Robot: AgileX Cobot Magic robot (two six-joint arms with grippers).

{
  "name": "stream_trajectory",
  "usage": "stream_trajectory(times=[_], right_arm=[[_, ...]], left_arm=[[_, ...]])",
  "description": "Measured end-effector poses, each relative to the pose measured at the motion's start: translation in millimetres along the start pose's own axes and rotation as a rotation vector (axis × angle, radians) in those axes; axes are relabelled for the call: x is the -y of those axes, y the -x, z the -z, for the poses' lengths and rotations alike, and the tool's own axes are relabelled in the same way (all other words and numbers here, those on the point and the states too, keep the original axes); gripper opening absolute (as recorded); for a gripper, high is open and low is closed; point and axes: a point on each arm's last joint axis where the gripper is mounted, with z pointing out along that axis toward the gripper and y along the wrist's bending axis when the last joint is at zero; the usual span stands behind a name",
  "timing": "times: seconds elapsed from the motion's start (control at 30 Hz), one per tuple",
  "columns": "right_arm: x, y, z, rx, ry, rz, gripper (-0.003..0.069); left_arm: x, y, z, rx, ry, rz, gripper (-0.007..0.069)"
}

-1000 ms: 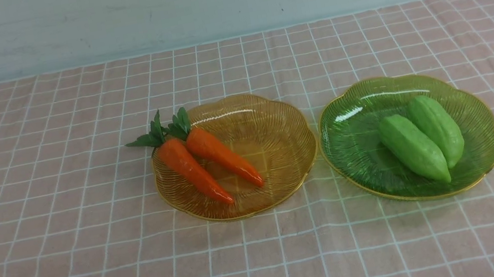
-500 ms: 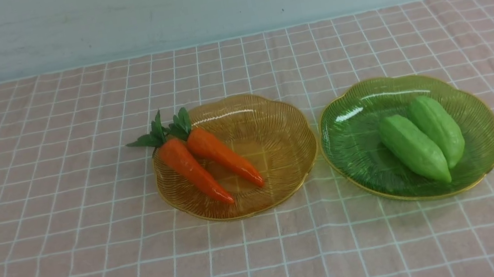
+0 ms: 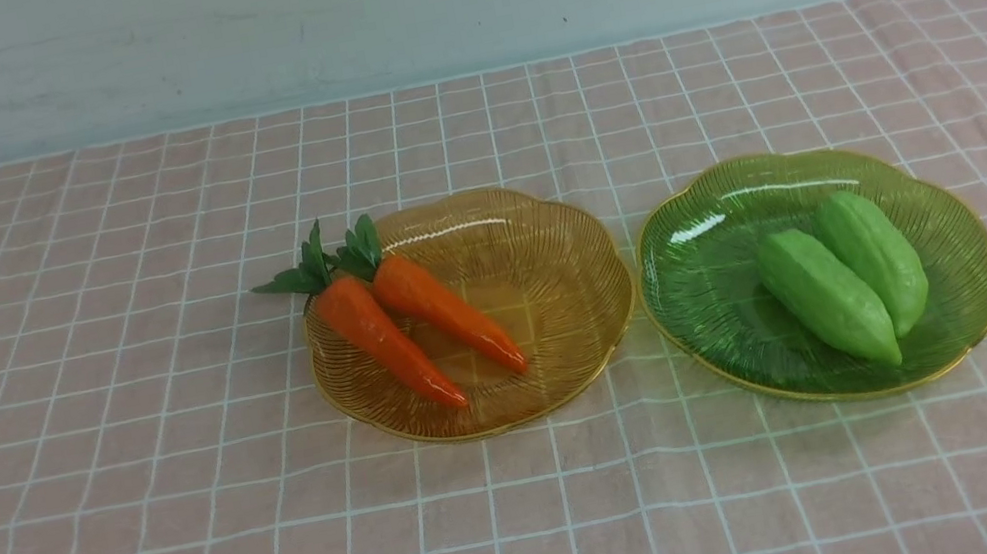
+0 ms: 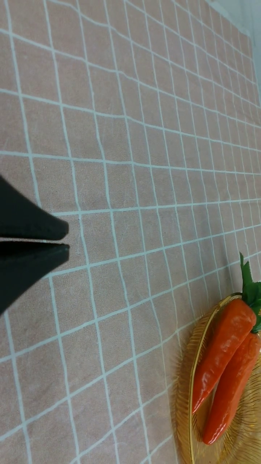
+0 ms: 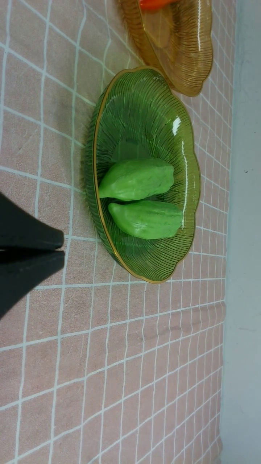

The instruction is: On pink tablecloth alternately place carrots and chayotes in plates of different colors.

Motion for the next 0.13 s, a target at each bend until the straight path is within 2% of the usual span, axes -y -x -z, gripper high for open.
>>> stream_trajectory(times=[0.13], right_arm=[[0.0,0.0,0.0,0.000,0.000,0.000,-0.0015]], left_arm=[[0.0,0.0,0.0,0.000,0.000,0.000,-0.0003]])
